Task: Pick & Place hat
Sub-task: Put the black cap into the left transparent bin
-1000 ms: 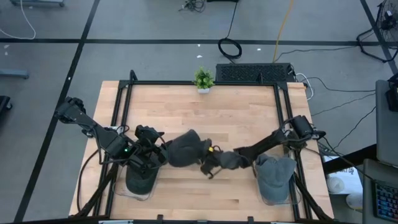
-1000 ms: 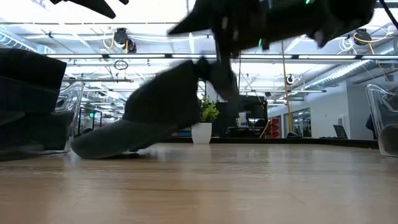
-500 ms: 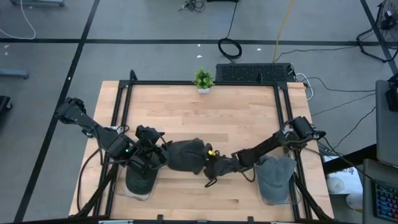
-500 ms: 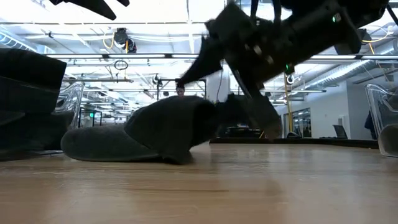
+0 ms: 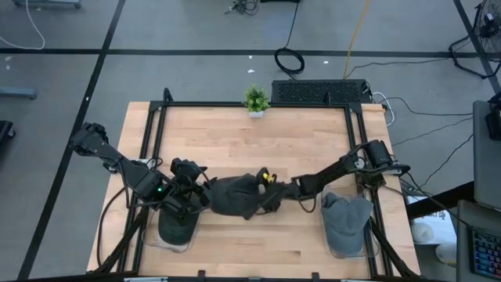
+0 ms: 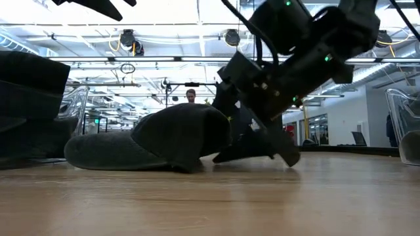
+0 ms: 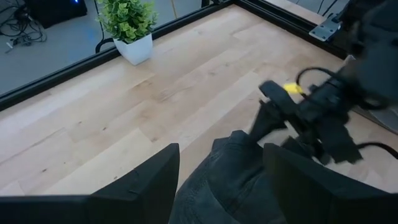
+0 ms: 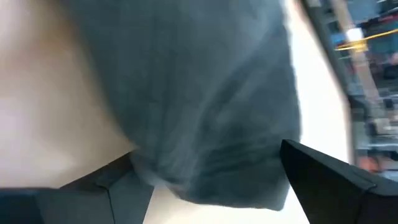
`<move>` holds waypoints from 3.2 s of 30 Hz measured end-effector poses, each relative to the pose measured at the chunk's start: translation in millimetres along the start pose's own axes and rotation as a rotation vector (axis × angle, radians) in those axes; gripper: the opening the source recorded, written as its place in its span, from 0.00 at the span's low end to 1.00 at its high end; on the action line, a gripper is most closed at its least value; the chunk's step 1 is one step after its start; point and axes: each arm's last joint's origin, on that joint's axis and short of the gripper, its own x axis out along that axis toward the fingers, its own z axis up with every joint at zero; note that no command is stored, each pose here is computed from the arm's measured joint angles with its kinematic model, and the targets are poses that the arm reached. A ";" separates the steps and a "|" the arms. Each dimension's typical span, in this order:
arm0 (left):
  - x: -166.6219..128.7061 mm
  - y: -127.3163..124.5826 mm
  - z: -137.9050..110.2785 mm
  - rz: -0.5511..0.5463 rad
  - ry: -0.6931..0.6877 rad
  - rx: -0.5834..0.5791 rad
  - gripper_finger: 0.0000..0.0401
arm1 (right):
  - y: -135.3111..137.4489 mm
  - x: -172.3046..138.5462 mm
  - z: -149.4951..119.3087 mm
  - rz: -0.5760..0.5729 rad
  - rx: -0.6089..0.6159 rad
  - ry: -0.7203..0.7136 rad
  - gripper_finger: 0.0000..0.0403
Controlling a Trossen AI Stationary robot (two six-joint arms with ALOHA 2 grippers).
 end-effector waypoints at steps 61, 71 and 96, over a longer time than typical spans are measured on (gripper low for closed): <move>12.0 0.0 -3.8 -0.006 0.030 -0.141 0.61 | -59.5 -127.3 63.0 0.222 0.229 -0.844 0.00; 42.8 -40.4 20.5 -0.687 0.181 -0.144 0.49 | -91.3 -193.4 61.1 0.415 0.198 -1.132 0.00; 111.7 -92.2 -3.1 -1.156 0.154 -0.253 0.75 | -107.6 -197.0 57.0 0.375 0.152 -1.254 0.00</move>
